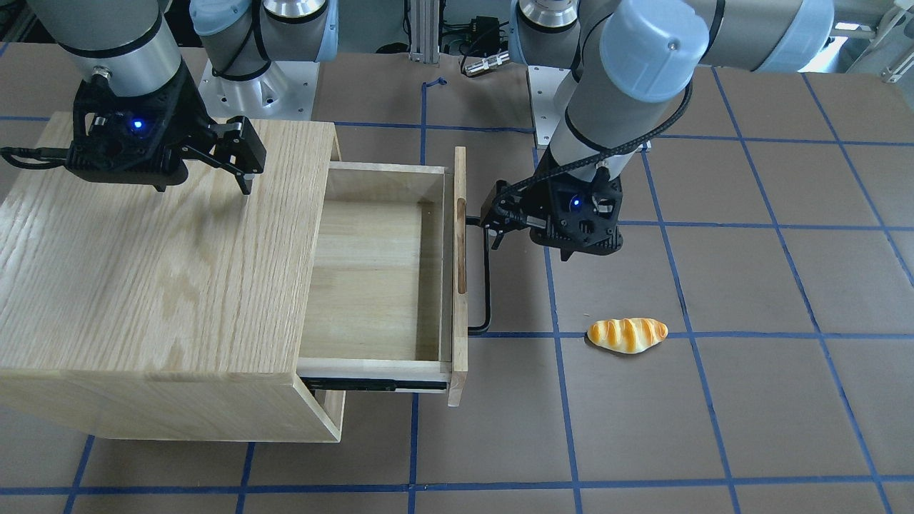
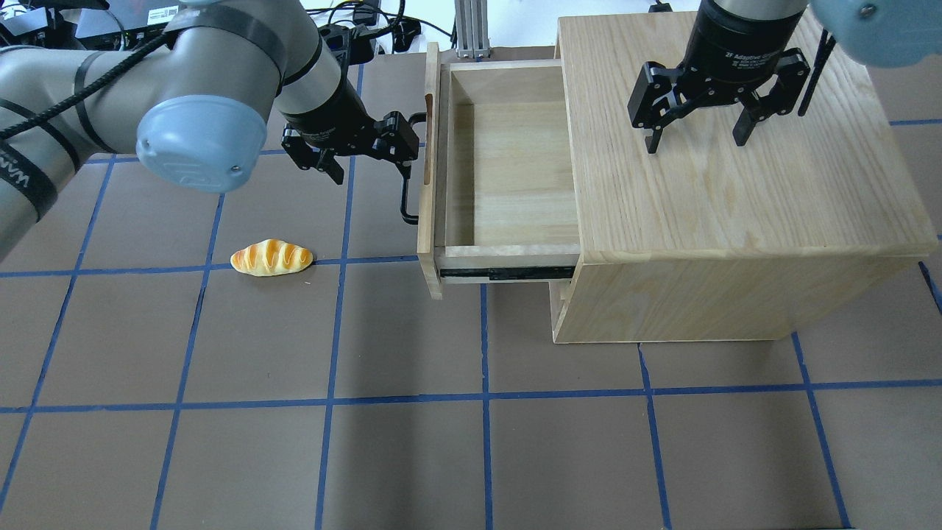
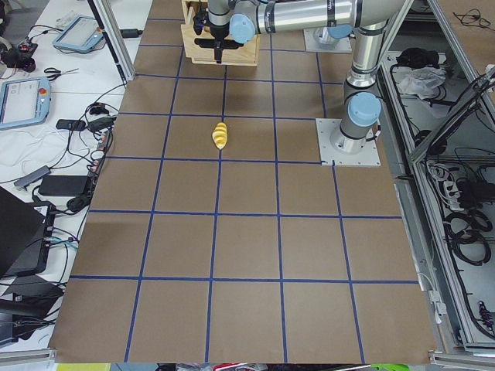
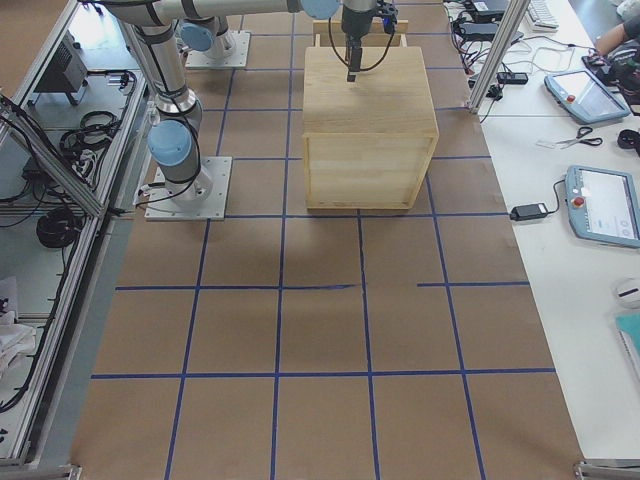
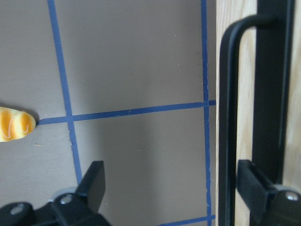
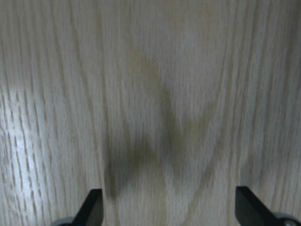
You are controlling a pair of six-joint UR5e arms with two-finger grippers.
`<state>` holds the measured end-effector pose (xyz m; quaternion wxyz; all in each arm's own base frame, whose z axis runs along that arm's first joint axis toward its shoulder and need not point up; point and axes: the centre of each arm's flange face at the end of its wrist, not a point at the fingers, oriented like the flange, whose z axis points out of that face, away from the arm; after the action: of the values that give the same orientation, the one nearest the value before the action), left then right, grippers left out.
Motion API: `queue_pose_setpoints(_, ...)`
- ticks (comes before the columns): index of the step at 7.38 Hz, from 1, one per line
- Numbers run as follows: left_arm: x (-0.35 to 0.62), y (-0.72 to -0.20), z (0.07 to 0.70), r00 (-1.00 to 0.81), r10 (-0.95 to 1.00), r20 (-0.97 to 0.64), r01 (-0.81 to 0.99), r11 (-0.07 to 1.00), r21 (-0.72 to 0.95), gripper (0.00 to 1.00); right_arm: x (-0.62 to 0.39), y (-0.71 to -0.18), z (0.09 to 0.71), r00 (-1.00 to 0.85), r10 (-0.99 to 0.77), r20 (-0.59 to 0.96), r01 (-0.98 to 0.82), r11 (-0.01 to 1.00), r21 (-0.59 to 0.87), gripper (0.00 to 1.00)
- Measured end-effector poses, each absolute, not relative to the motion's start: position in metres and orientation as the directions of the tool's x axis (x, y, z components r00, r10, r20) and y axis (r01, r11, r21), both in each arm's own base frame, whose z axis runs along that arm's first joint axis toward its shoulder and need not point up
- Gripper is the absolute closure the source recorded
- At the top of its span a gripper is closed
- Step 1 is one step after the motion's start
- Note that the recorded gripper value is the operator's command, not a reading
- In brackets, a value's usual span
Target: Open upper drawer
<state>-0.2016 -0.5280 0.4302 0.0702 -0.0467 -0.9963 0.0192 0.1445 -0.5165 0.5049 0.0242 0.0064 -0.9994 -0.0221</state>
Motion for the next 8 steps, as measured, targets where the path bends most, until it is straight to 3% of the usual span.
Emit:
queue_pose_setpoints(4, -0.127, -0.481, 0.493, -0.977, 0.213, 0.012, 0.213, 0.977, 0.008, 0.00, 0.145, -0.516, 0.505, -0.999, -0.014, 0.048, -0.012, 0.999, 0.045, 0.00)
queue_pose_setpoints(8, -0.119, -0.466, 0.519, -0.988, 0.151, -0.043, 0.151, 0.988, -0.007, 0.00, 0.145, -0.517, 0.505, -0.999, -0.014, 0.048, -0.012, 0.999, 0.044, 0.00)
